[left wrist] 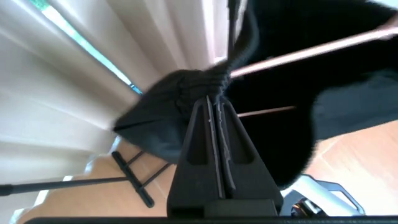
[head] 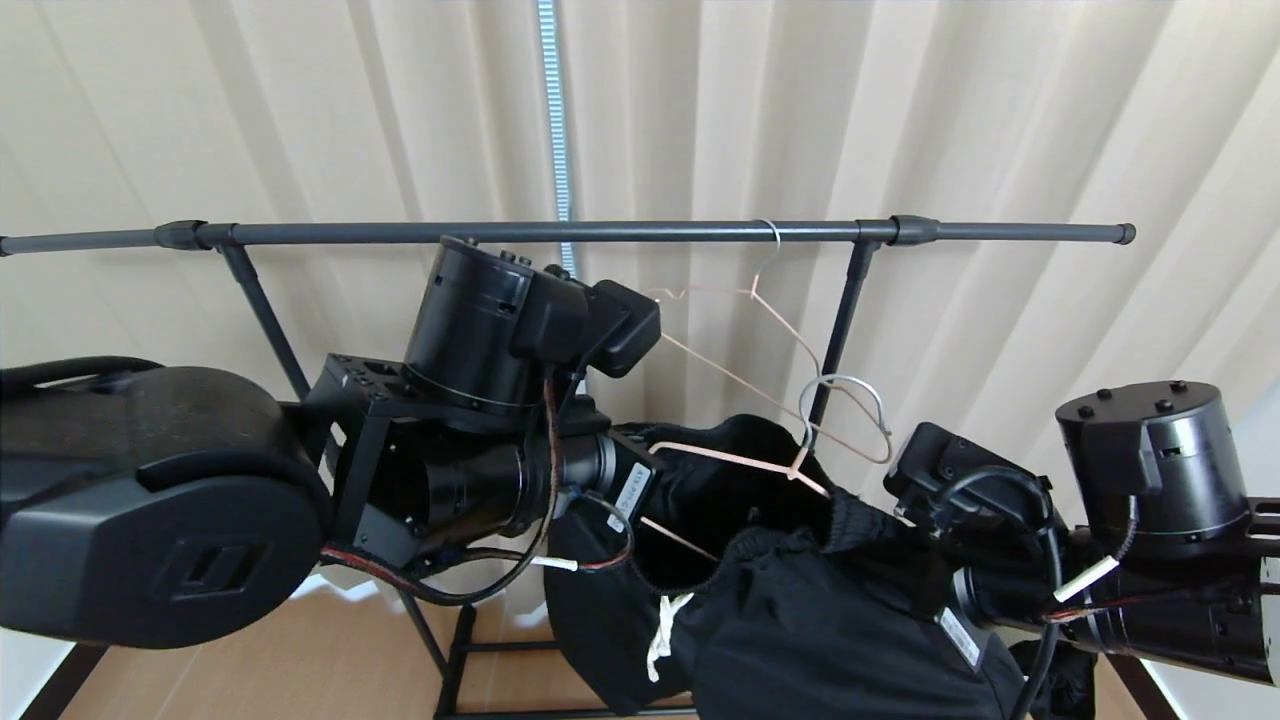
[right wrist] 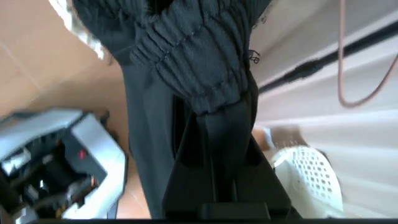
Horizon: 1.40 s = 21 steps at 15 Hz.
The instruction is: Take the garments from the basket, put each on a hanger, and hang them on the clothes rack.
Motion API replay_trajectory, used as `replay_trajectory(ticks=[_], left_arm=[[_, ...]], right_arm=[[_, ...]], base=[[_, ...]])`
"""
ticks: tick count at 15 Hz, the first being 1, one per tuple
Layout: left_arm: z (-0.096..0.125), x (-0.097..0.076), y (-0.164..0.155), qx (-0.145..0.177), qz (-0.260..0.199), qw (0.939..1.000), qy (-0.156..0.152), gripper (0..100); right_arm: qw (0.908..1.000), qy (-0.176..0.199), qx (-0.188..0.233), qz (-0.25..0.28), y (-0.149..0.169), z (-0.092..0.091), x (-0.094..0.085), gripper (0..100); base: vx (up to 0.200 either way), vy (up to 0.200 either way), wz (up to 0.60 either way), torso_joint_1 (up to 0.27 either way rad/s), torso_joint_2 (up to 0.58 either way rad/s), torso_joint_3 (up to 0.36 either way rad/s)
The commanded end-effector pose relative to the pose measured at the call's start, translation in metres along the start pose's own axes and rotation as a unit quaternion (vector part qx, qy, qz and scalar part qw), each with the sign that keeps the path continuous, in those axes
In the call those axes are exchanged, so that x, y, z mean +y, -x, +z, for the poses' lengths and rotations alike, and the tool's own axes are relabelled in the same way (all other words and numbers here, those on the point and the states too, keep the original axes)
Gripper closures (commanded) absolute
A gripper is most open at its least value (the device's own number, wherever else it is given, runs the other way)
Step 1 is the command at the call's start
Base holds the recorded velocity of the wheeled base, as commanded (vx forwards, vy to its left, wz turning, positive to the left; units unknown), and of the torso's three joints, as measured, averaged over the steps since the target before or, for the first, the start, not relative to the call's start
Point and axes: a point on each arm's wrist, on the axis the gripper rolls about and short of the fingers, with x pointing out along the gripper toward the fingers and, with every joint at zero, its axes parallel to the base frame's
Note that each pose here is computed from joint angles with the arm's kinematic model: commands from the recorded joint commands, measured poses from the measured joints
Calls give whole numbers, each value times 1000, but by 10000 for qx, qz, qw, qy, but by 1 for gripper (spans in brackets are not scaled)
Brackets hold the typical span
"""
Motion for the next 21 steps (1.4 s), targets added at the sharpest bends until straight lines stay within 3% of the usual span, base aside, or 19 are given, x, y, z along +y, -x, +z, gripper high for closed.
replay_trajectory(ticks=[1, 4, 11, 15, 21], left_arm=[[14, -9, 11, -181, -153, 9997, 9, 100], [20, -15, 20, -156, -262, 9995, -7, 100], [18, -13, 21, -130, -251, 9996, 14, 100], [0, -14, 22, 115, -274, 9995, -88, 100], [-12, -18, 9, 310, -300, 9990, -78, 100]], right_arm=[[9999, 55, 15, 136, -4, 0, 8, 100], [9996, -125, 104, 225, -13, 1, 13, 100], [9985, -488, -223, 138, -26, 7, 10, 100], [9943, -867, -625, -4, -23, 15, 2, 100], [9911, -939, -894, 289, -12, 18, 3, 100]], base=[[0, 0, 0, 0, 0, 0], [0, 0, 0, 0, 0, 0], [0, 0, 0, 0, 0, 0], [0, 0, 0, 0, 0, 0], [0, 0, 0, 0, 0, 0]])
